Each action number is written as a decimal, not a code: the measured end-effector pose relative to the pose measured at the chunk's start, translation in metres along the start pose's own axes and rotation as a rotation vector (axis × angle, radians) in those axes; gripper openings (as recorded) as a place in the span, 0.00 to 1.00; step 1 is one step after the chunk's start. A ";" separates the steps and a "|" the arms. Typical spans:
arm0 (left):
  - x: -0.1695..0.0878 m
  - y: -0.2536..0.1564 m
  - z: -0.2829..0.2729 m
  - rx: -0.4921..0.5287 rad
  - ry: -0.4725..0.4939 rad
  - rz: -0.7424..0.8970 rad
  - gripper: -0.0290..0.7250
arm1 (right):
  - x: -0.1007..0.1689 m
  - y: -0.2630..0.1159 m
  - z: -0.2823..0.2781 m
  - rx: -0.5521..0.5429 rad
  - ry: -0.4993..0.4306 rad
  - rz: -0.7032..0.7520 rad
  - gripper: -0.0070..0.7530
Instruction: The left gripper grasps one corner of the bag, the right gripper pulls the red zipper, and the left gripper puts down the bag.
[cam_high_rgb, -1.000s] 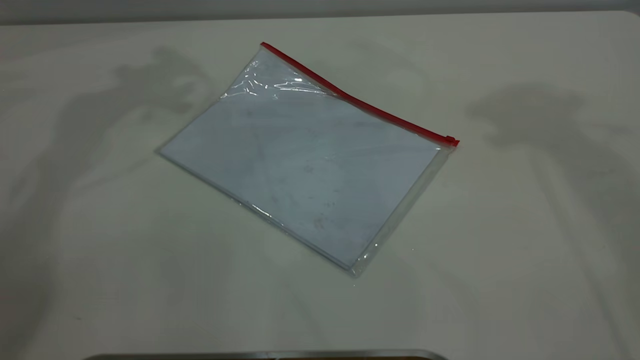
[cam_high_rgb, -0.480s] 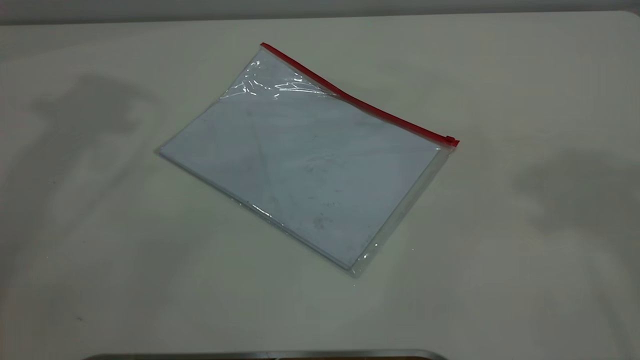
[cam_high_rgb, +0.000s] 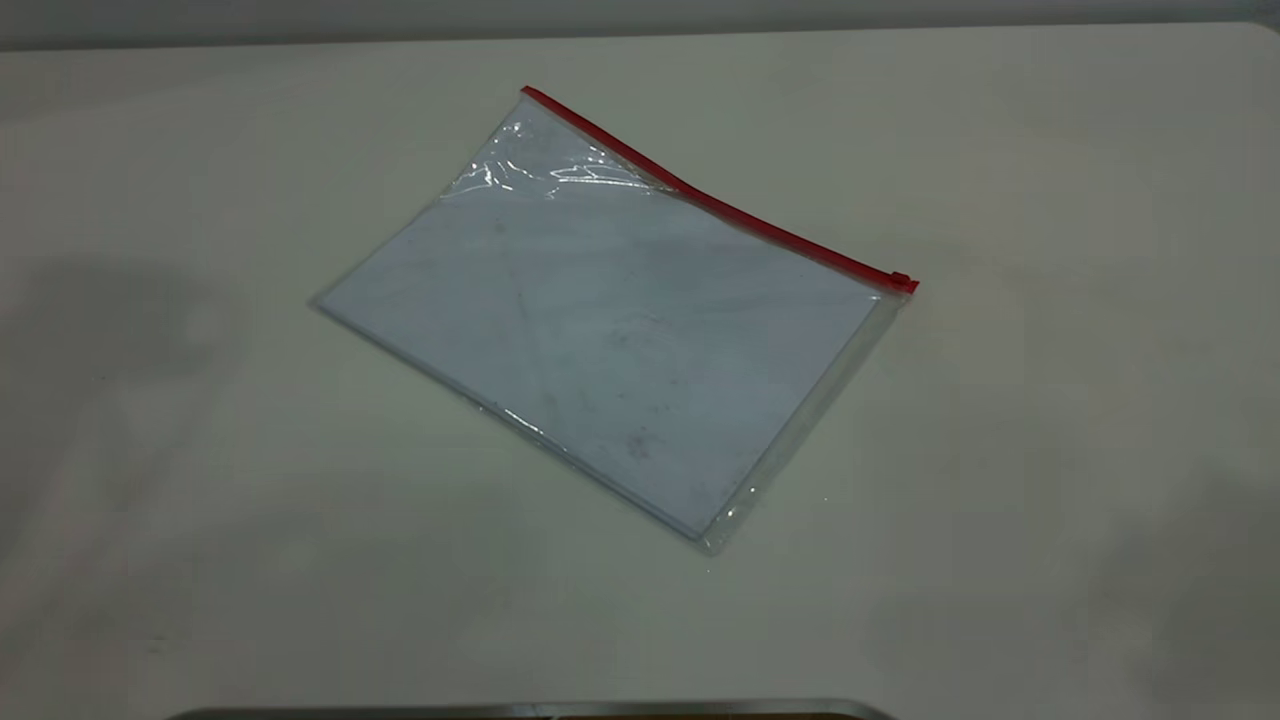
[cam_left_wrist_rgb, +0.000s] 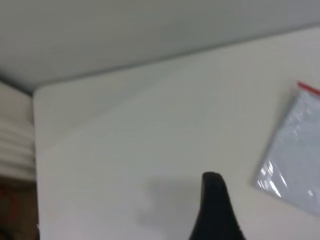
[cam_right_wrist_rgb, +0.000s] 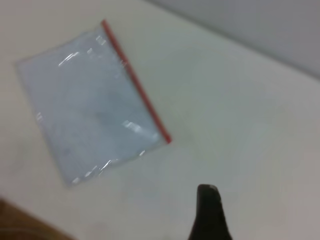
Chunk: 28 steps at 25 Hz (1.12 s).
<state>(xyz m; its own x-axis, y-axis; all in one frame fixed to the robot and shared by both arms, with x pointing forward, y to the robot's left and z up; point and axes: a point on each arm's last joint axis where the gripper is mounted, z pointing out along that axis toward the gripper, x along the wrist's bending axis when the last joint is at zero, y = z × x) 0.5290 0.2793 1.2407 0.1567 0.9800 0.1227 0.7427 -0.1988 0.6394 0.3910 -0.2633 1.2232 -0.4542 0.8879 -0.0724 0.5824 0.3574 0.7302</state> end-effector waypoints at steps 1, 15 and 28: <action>-0.001 -0.012 -0.008 0.009 -0.002 -0.004 0.82 | 0.007 -0.014 -0.004 -0.003 0.012 0.005 0.78; -0.022 -0.187 -0.057 0.083 -0.012 -0.019 0.82 | 0.066 -0.174 -0.024 -0.145 0.009 0.015 0.78; -0.040 -0.288 -0.067 -0.031 -0.060 -0.049 0.82 | 0.071 -0.226 0.010 -0.156 -0.042 0.030 0.78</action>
<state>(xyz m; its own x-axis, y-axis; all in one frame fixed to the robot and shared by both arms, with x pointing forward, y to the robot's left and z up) 0.2650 0.2979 1.1023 0.1604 0.9860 0.0458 0.7299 -0.1497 0.6669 0.2341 -0.2786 1.0457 -0.4081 0.9098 -0.0751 0.4820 0.2846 0.8286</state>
